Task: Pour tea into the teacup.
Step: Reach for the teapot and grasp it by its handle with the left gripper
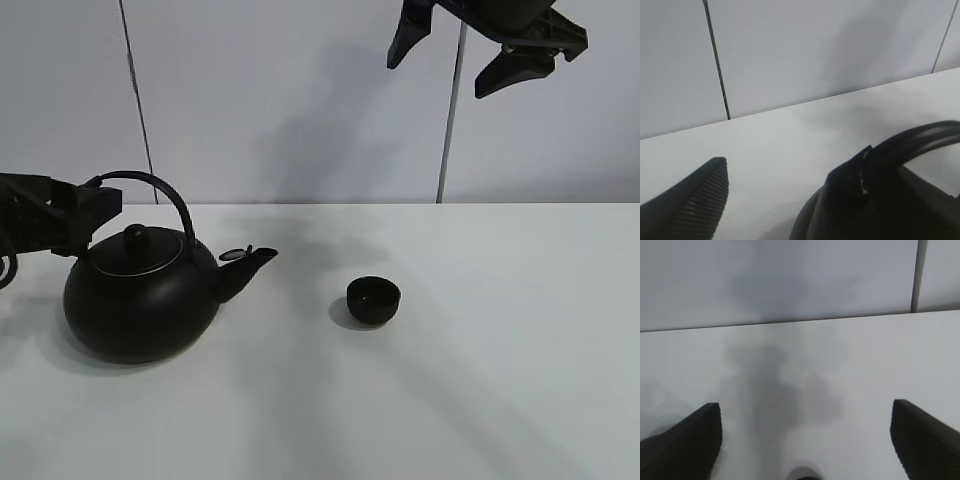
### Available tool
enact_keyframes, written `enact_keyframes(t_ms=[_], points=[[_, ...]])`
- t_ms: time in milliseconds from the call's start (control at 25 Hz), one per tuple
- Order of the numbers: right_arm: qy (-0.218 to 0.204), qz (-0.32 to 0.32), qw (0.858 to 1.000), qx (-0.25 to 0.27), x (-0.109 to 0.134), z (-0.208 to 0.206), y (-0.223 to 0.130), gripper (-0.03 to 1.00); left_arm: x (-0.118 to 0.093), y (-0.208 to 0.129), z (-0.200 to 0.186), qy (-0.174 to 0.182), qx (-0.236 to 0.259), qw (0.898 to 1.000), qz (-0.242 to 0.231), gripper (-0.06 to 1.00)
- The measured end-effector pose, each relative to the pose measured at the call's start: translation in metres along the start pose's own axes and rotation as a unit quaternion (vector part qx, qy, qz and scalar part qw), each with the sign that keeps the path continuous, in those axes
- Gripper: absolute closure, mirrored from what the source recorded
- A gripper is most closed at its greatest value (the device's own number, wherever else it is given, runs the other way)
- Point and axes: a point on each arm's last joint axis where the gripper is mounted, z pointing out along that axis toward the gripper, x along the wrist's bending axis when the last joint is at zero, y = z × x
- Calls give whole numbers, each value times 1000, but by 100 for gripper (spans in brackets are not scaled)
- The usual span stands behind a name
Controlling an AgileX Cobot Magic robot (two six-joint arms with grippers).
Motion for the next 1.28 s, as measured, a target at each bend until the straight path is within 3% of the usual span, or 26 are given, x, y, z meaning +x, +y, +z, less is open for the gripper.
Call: enact_keyframes(t_ms=[520,840,1280], points=[[0,0,1000,0,0,0,0,34,-2,-13,4,-13,12,1000,-22,39],[0,0,1000,0,0,0,0,34,-4,-13,4,-22,10,1000,-8,80],[0,0,1000,0,0,0,0,34,-3,-3,5,-17,19,1000,19,82]])
